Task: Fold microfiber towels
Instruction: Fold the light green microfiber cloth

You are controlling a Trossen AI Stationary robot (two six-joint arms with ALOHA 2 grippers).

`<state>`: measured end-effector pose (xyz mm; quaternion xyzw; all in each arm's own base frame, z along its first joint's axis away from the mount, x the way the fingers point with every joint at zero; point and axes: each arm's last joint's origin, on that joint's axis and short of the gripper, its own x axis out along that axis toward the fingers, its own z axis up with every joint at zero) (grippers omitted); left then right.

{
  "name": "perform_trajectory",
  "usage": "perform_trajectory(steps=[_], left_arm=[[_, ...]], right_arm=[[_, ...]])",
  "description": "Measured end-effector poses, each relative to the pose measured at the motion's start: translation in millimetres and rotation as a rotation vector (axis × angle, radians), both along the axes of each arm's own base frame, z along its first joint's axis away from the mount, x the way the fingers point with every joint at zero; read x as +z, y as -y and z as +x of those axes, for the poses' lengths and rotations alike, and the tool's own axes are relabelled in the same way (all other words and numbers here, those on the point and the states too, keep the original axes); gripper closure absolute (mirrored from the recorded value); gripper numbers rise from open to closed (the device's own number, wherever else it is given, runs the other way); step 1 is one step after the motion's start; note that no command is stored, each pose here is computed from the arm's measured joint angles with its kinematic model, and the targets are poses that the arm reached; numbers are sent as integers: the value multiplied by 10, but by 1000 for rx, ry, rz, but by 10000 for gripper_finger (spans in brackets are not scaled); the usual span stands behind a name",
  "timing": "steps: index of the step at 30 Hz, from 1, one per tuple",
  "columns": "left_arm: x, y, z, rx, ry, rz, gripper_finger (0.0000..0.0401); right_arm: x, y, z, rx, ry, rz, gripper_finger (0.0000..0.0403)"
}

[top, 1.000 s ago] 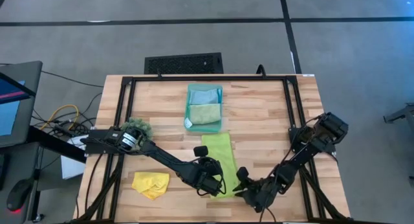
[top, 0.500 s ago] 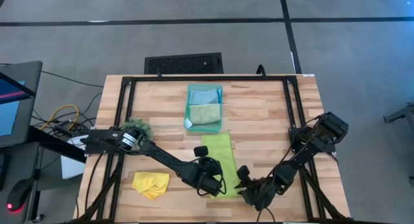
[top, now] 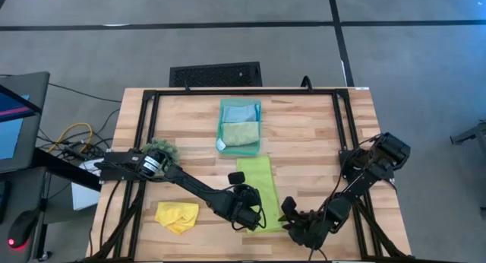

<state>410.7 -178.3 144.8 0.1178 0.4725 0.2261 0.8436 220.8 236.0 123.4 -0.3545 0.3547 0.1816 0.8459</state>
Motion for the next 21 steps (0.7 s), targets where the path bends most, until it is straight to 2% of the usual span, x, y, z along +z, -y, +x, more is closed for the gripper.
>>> perform_trajectory(steps=[6, 10, 12, 15, 21], left_arm=[[0, 1, 0, -4, -3, 1, 379], [0, 1, 0, -4, -2, 1, 379], [0, -1, 0, -3, -2, 1, 379], [0, 0, 0, -3, -2, 1, 379], [0, -1, 0, -3, -2, 1, 379]], right_arm=[[-9, 10, -7, 0, -10, -12, 231], [-43, 80, 17, -106, -30, 57, 225], [-74, 122, 18, -119, -45, 58, 218], [-86, 120, 12, -68, -71, 56, 208], [-55, 38, -3, 14, -26, 50, 205]])
